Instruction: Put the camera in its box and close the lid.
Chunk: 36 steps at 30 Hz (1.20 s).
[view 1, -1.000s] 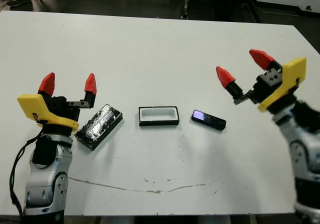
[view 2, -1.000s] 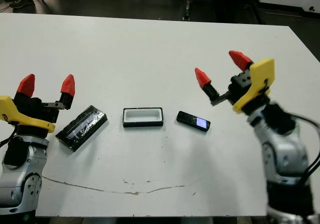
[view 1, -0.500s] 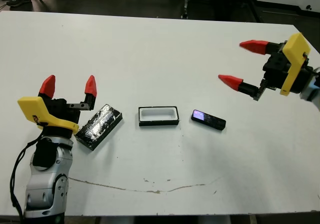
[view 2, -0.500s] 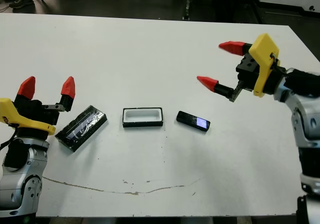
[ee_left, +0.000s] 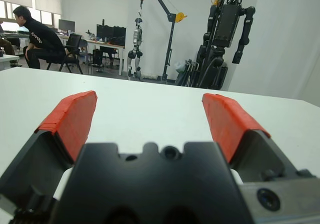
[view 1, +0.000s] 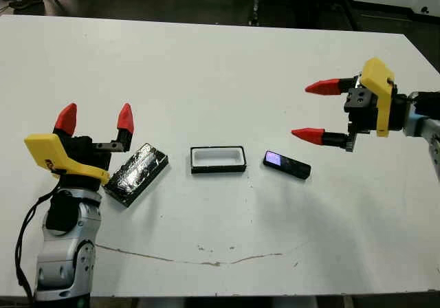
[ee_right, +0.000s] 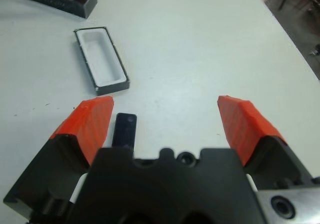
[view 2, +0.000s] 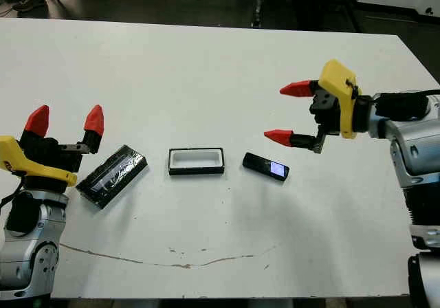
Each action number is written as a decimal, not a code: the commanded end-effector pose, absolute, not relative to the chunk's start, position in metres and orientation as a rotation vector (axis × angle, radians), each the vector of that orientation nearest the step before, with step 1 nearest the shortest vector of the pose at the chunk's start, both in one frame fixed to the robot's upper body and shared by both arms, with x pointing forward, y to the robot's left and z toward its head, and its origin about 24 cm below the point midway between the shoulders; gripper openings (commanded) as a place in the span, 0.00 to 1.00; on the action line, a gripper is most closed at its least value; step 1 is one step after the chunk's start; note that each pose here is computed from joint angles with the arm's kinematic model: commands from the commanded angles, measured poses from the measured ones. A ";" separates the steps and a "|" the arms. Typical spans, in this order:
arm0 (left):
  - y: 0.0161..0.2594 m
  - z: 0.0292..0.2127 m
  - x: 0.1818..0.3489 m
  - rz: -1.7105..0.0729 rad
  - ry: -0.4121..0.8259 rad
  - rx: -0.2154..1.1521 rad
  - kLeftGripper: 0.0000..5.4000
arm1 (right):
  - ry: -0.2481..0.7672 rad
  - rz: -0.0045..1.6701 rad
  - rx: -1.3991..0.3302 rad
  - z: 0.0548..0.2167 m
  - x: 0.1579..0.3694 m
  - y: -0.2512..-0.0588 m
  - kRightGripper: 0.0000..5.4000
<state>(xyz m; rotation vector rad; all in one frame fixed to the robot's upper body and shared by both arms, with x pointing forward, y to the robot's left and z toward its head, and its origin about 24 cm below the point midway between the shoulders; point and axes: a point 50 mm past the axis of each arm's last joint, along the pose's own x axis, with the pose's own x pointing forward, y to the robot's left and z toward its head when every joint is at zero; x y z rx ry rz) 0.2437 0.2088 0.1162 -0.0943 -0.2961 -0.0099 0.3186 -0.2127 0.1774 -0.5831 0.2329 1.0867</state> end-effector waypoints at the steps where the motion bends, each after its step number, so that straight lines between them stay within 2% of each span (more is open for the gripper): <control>1: 0.209 0.114 0.243 -0.001 -0.281 -0.085 1.00 | 0.267 1.111 -0.594 0.167 0.316 -0.212 1.00; 11: 0.208 0.116 0.243 -0.004 -0.278 -0.084 1.00 | 0.377 1.120 -0.587 0.148 0.315 -0.210 1.00; 17: 0.209 0.116 0.243 -0.004 -0.276 -0.085 1.00 | 0.400 1.130 -0.591 0.140 0.312 -0.207 1.00; 24: 0.208 0.116 0.243 -0.004 -0.277 -0.084 1.00 | 0.473 1.126 -0.622 0.127 0.311 -0.208 1.00; 36: 0.210 0.114 0.242 0.008 -0.279 -0.084 1.00 | 0.466 1.145 -0.628 0.110 0.305 -0.208 1.00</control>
